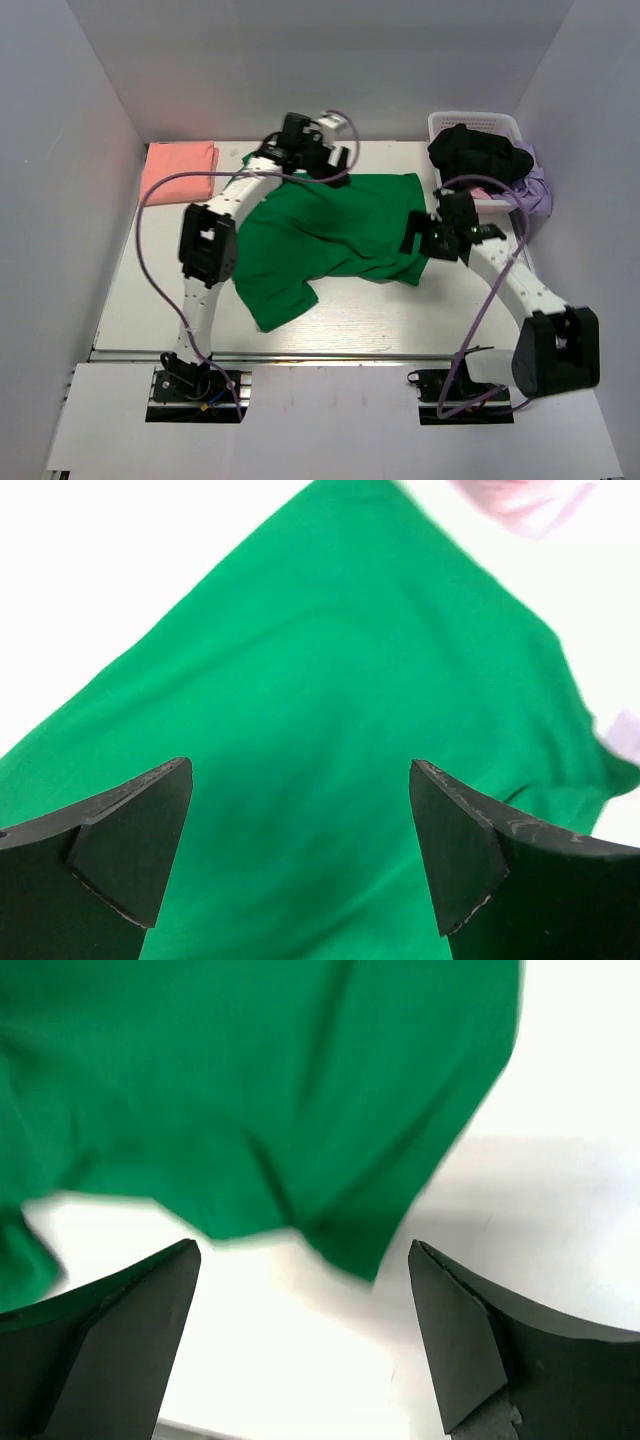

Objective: Fold and stack the t-shirts
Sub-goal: Flatten out the tshirt

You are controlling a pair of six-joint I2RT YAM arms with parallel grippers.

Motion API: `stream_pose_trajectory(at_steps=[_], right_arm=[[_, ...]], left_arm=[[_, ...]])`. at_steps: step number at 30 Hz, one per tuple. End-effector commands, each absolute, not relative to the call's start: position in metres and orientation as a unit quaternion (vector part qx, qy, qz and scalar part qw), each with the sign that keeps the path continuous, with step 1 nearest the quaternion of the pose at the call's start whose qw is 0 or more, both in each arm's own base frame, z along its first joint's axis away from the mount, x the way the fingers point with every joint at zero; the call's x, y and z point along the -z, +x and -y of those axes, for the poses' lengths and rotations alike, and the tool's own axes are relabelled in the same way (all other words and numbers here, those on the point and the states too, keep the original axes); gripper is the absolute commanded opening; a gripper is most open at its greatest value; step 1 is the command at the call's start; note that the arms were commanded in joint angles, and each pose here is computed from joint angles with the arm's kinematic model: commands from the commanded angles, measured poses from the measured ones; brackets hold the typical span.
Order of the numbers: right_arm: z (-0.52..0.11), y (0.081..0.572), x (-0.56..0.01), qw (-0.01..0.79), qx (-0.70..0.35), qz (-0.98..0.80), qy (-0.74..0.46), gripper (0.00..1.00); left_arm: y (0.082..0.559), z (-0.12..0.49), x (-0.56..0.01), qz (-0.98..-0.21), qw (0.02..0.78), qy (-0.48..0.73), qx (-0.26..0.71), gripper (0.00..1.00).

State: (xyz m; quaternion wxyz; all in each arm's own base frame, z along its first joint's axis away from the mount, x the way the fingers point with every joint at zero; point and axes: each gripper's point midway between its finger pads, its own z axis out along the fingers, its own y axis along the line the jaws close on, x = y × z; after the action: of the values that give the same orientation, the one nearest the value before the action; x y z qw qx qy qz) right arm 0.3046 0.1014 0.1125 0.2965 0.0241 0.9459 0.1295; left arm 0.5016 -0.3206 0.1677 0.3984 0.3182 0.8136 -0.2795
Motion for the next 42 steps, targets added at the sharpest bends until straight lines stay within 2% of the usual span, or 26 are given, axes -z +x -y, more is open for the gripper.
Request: stream_pose_trajectory(at_steps=[1, 6, 7, 11, 12, 15, 19, 22, 25, 28, 30, 31, 32, 33, 37, 42], right_arm=[[-0.114, 0.269, -0.098, 0.266, -0.180, -0.946, 0.036, 0.90], [-0.112, 0.253, -0.089, 0.278, -0.185, -0.943, 0.015, 0.89], [-0.110, 0.255, -0.087, 0.284, -0.182, -0.941, 0.019, 0.86], [-0.097, 0.268, -0.082, 0.309, -0.144, -0.940, 0.031, 0.63], [-0.095, 0.274, -0.081, 0.313, -0.137, -0.939, 0.038, 0.55], [-0.094, 0.278, -0.070, 0.289, -0.122, -0.949, 0.041, 0.43], [-0.093, 0.277, -0.057, 0.265, -0.110, -0.957, 0.031, 0.40], [-0.088, 0.279, -0.051, 0.262, -0.098, -0.960, 0.031, 0.40], [-0.102, 0.280, -0.050, 0.258, -0.133, -0.957, 0.010, 0.46], [-0.114, 0.284, -0.051, 0.259, -0.163, -0.952, -0.005, 0.43], [-0.118, 0.286, -0.052, 0.258, -0.172, -0.950, -0.010, 0.36], [-0.118, 0.285, -0.051, 0.255, -0.173, -0.951, -0.010, 0.28], [-0.117, 0.285, -0.050, 0.252, -0.171, -0.952, -0.010, 0.09], [-0.116, 0.282, -0.049, 0.248, -0.169, -0.954, -0.009, 0.00], [-0.108, 0.267, -0.053, 0.230, -0.151, -0.961, -0.007, 0.00], [-0.082, 0.208, -0.060, 0.161, -0.099, -0.982, 0.027, 0.00]], left_arm=[[0.463, 0.394, -0.148, -0.791, 0.351, 0.380, 0.327, 0.99], [0.472, 0.442, -0.123, -0.789, 0.372, 0.377, 0.311, 0.99], [0.468, 0.453, -0.105, -0.793, 0.365, 0.378, 0.307, 0.99], [0.482, 0.458, -0.075, -0.815, 0.390, 0.354, 0.242, 0.99], [0.479, 0.462, -0.069, -0.820, 0.389, 0.350, 0.233, 0.99], [0.480, 0.459, -0.058, -0.832, 0.396, 0.340, 0.190, 0.99], [0.472, 0.441, -0.023, -0.849, 0.375, 0.350, 0.126, 0.99], [0.462, 0.436, -0.007, -0.857, 0.352, 0.361, 0.112, 0.99], [0.452, 0.434, 0.009, -0.861, 0.335, 0.368, 0.107, 0.99], [0.450, 0.432, 0.013, -0.862, 0.331, 0.368, 0.105, 0.99], [0.447, 0.430, 0.020, -0.866, 0.321, 0.370, 0.102, 0.99], [0.445, 0.428, 0.024, -0.867, 0.317, 0.371, 0.100, 0.99], [0.446, 0.427, 0.024, -0.869, 0.318, 0.365, 0.098, 0.99], [0.446, 0.427, 0.024, -0.869, 0.318, 0.365, 0.098, 0.99], [0.444, 0.420, 0.036, -0.878, 0.304, 0.361, 0.084, 0.99], [0.442, 0.409, 0.055, -0.893, 0.277, 0.351, 0.054, 0.99]])
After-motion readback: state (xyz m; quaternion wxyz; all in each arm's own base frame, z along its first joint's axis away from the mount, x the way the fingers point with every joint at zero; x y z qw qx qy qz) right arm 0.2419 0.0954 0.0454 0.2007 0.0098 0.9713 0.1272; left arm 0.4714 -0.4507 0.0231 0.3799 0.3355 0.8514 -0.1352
